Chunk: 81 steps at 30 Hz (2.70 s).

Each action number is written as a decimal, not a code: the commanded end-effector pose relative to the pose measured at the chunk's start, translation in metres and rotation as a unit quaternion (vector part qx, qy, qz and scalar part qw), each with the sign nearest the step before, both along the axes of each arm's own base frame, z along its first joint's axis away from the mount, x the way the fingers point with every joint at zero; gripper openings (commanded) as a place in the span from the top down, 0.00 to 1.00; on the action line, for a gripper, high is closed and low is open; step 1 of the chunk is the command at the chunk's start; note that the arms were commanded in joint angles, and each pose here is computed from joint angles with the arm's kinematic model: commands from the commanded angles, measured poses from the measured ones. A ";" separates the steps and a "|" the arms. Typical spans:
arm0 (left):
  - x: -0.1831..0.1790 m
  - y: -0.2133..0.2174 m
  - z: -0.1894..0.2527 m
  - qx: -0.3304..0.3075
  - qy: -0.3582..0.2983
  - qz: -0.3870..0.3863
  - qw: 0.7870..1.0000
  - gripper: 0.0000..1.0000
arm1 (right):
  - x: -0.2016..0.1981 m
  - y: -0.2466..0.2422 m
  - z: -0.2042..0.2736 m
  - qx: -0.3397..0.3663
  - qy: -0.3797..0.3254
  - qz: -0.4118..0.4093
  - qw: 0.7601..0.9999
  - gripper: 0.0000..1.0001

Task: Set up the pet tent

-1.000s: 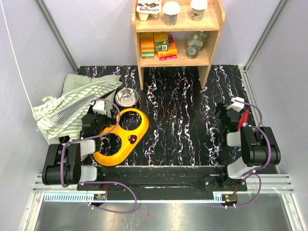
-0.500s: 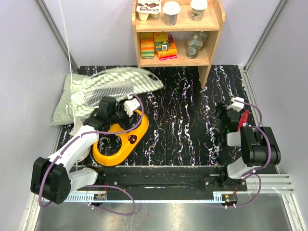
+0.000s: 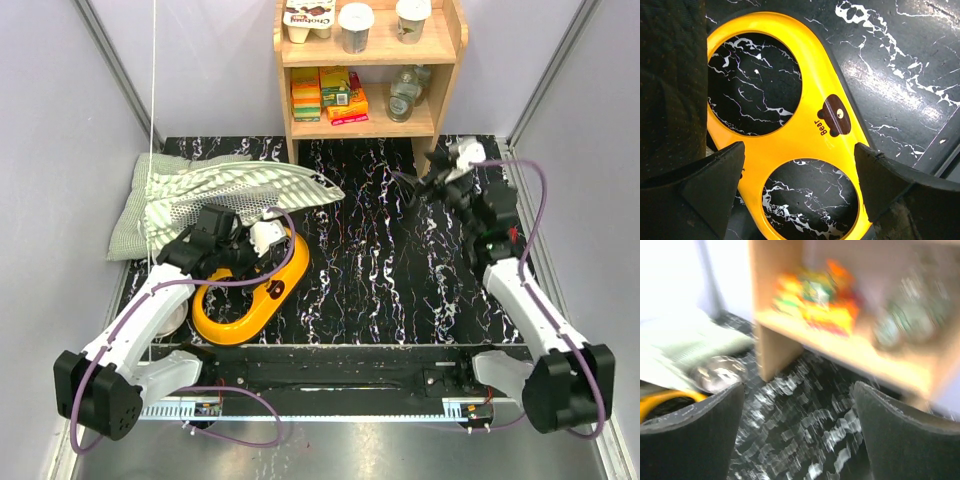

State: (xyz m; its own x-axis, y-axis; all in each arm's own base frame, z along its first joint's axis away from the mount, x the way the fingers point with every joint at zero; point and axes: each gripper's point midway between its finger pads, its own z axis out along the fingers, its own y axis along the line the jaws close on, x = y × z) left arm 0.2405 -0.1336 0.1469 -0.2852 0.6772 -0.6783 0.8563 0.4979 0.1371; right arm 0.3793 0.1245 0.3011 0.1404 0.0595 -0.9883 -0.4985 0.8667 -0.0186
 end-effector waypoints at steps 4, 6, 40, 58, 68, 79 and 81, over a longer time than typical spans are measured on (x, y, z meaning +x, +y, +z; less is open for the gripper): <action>0.007 0.008 0.003 0.022 -0.027 0.002 0.999 0.06 | -0.116 0.165 0.122 -0.126 -0.058 0.392 0.909 0.04; 0.006 0.009 -0.001 0.025 -0.025 0.003 0.999 0.06 | -0.128 0.198 0.133 -0.145 -0.057 0.425 0.892 0.03; -0.044 0.031 -0.015 0.057 0.032 -0.006 0.998 0.01 | -0.142 0.223 0.279 0.018 -0.174 0.279 0.944 1.00; -0.055 0.025 0.005 0.035 0.034 -0.022 0.999 0.01 | -0.183 0.159 0.309 0.025 -0.234 0.240 0.942 1.00; -0.039 0.027 0.012 0.032 0.012 0.019 0.999 0.01 | -0.163 0.077 0.313 0.016 -0.228 0.055 0.972 1.00; -0.004 0.019 0.060 -0.045 -0.030 0.102 0.993 0.03 | -0.174 -0.007 0.310 0.000 -0.209 -0.080 0.975 1.00; -0.002 0.020 0.079 -0.066 -0.040 0.104 0.992 0.06 | -0.177 -0.016 0.309 -0.007 -0.208 -0.090 0.974 1.00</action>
